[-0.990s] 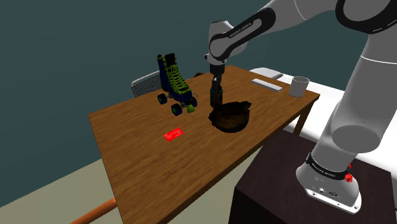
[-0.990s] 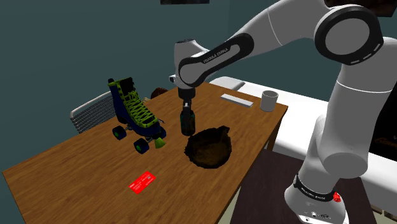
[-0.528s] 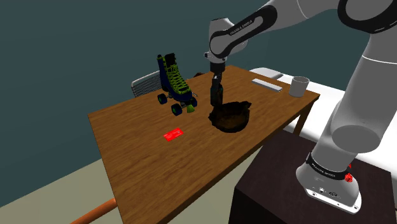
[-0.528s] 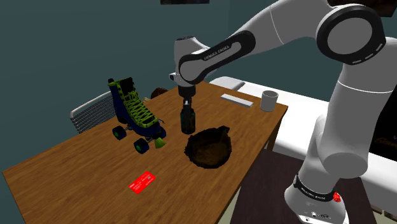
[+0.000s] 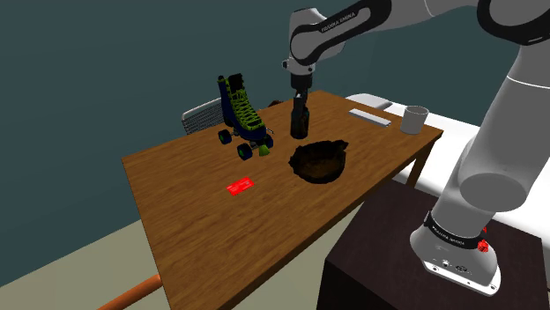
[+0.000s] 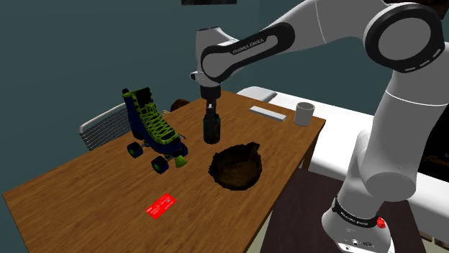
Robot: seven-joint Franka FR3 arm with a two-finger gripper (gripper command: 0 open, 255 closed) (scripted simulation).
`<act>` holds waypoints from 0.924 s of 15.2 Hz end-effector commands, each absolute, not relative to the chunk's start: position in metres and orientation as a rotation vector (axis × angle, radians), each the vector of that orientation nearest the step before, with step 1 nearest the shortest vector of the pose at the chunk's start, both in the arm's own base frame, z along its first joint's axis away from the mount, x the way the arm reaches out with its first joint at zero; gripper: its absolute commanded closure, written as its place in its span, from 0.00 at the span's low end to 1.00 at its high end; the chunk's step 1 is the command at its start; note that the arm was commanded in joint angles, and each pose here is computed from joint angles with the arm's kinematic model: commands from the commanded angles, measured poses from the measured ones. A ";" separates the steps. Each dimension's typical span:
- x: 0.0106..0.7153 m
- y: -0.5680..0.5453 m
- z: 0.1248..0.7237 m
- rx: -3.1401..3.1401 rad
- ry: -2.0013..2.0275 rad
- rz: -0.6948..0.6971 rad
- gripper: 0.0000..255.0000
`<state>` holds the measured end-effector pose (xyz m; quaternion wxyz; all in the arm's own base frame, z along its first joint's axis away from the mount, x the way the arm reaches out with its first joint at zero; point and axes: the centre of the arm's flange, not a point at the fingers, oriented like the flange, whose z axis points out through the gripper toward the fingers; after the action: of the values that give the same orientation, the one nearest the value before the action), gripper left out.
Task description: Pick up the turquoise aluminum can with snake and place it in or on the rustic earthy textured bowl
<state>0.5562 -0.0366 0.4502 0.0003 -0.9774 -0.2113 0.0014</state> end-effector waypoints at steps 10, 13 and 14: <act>0.556 -0.037 0.509 -3.070 -0.663 0.004 1.00; 0.556 -0.037 0.525 -3.070 -0.663 0.004 1.00; 0.556 -0.037 0.530 -3.070 -0.663 0.004 1.00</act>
<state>0.5557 -0.0380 0.5240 0.0003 -0.9774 -0.2113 0.0015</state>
